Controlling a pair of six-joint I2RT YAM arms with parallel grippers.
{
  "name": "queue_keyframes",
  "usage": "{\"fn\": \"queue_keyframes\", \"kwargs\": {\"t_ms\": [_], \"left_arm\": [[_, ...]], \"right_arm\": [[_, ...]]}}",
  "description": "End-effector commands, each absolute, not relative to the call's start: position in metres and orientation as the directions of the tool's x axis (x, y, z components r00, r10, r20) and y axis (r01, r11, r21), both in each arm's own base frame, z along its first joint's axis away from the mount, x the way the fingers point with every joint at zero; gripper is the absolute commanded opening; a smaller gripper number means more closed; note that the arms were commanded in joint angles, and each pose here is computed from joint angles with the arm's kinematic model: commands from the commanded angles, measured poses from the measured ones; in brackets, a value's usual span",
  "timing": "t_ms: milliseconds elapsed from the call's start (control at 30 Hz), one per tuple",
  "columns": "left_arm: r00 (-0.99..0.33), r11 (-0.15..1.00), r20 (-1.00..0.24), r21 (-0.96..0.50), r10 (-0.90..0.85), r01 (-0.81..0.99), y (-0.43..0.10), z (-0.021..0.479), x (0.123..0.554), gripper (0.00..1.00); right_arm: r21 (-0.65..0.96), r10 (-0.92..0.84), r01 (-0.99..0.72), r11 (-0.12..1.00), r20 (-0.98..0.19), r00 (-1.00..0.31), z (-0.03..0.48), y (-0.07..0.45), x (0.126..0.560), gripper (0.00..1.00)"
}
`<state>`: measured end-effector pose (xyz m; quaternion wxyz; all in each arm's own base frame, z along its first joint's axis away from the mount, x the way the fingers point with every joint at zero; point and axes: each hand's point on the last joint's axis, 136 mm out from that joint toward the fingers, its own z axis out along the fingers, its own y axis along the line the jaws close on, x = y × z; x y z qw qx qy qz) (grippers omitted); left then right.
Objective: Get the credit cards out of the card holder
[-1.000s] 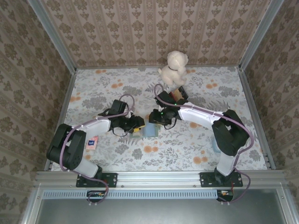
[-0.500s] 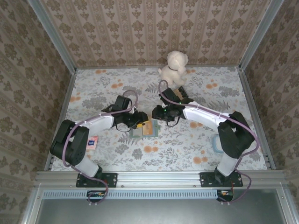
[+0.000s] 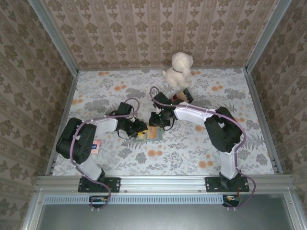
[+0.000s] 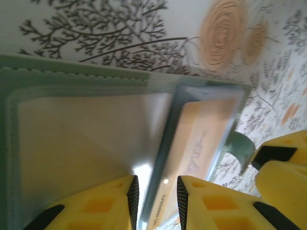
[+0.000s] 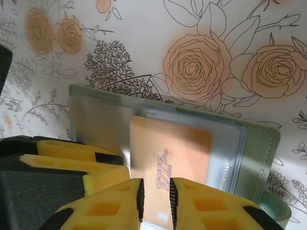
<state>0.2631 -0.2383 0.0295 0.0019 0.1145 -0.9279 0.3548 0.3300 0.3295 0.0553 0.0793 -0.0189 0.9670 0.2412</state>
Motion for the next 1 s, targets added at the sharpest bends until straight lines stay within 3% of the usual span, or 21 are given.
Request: {"fn": "queue_keyframes", "kwargs": {"t_ms": [0, 367, 967], "left_arm": [[-0.972, 0.714, 0.089, -0.665, -0.216, -0.219, -0.242, 0.029, 0.268, 0.31], [-0.977, 0.688, 0.092, -0.697, -0.193, -0.202, -0.249, 0.031, 0.270, 0.25], [-0.981, 0.670, 0.097, -0.719, -0.170, -0.188, -0.253, 0.034, 0.267, 0.09]], "right_arm": [[0.409, -0.030, -0.085, 0.909, -0.137, -0.990, 0.043, 0.324, 0.328, 0.26], [0.378, -0.038, -0.048, 0.925, -0.034, -0.999, 0.006, 0.320, 0.314, 0.26], [0.369, -0.035, -0.040, 0.929, -0.021, -0.999, 0.000, 0.316, 0.309, 0.26]]}}
